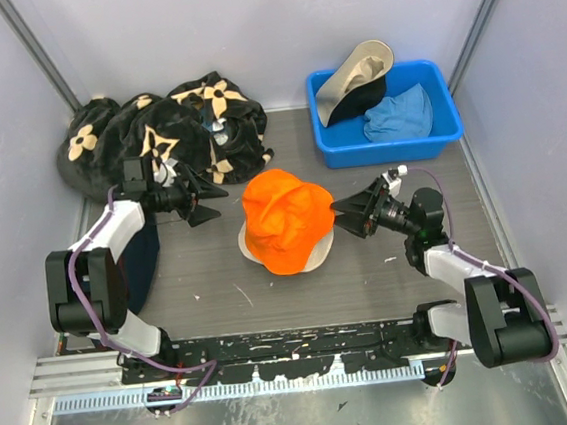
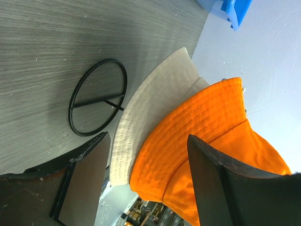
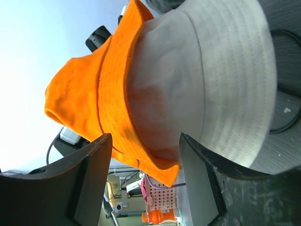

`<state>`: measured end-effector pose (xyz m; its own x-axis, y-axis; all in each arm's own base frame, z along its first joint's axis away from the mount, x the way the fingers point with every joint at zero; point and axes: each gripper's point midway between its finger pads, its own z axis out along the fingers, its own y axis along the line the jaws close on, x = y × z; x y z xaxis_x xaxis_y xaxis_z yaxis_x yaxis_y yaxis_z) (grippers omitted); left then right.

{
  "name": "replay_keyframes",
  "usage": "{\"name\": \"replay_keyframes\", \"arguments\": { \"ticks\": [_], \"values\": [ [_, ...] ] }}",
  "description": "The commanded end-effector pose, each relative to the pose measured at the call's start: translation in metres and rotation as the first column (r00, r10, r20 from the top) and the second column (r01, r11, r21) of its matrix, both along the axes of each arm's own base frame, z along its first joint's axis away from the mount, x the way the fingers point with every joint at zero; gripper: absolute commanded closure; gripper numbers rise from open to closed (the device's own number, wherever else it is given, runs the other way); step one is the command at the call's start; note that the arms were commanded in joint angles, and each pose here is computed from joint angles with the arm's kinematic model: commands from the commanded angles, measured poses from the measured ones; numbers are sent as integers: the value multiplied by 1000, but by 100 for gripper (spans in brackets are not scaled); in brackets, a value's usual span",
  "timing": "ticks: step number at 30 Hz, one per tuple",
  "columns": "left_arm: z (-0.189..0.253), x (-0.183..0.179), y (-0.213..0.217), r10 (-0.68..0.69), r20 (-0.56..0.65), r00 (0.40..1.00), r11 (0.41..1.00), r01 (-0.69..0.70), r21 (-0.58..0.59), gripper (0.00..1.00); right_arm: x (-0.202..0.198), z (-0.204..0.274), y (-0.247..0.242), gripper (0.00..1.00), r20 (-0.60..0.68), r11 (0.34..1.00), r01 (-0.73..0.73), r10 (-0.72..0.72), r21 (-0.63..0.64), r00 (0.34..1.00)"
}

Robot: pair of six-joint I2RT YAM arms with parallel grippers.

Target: Stack the hats

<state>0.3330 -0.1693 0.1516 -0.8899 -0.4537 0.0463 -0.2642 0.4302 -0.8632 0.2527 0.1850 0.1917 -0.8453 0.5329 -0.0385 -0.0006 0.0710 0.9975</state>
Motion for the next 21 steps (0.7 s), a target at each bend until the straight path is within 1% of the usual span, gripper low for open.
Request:
{"name": "replay_keyframes", "arguments": {
  "ticks": [1, 4, 8, 11, 14, 16, 18, 21],
  "values": [
    [15, 3, -2, -14, 33, 999, 1000, 14, -5, 26, 6, 37, 0, 35, 153, 998, -13, 3, 60, 988],
    [15, 4, -3, -17, 32, 999, 1000, 17, -5, 26, 12, 40, 1, 36, 159, 997, -12, 1, 72, 987],
    [14, 4, -3, -20, 31, 999, 1000, 20, -3, 26, 17, 39, 2, 39, 157, 996, -20, 6, 85, 988],
    [13, 5, -3, -22, 28, 999, 1000, 22, 1, 26, 21, 36, 2, 44, 148, 995, -17, 3, 94, 989],
    [13, 6, -3, -23, 26, 999, 1000, 23, 1, 26, 26, 34, 1, 53, 144, 994, -13, -3, 105, 990],
    [13, 6, -3, -24, 26, 999, 1000, 24, 2, 26, 28, 35, 2, 56, 143, 993, -16, -1, 117, 990],
    [11, 6, -3, -24, 23, 999, 1000, 24, 3, 26, 29, 34, 2, 58, 137, 991, -21, 3, 131, 991],
    [9, 6, -3, -23, 20, 1000, 1000, 23, 6, 26, 28, 35, 4, 59, 130, 988, -30, 10, 154, 991]
  ]
}}
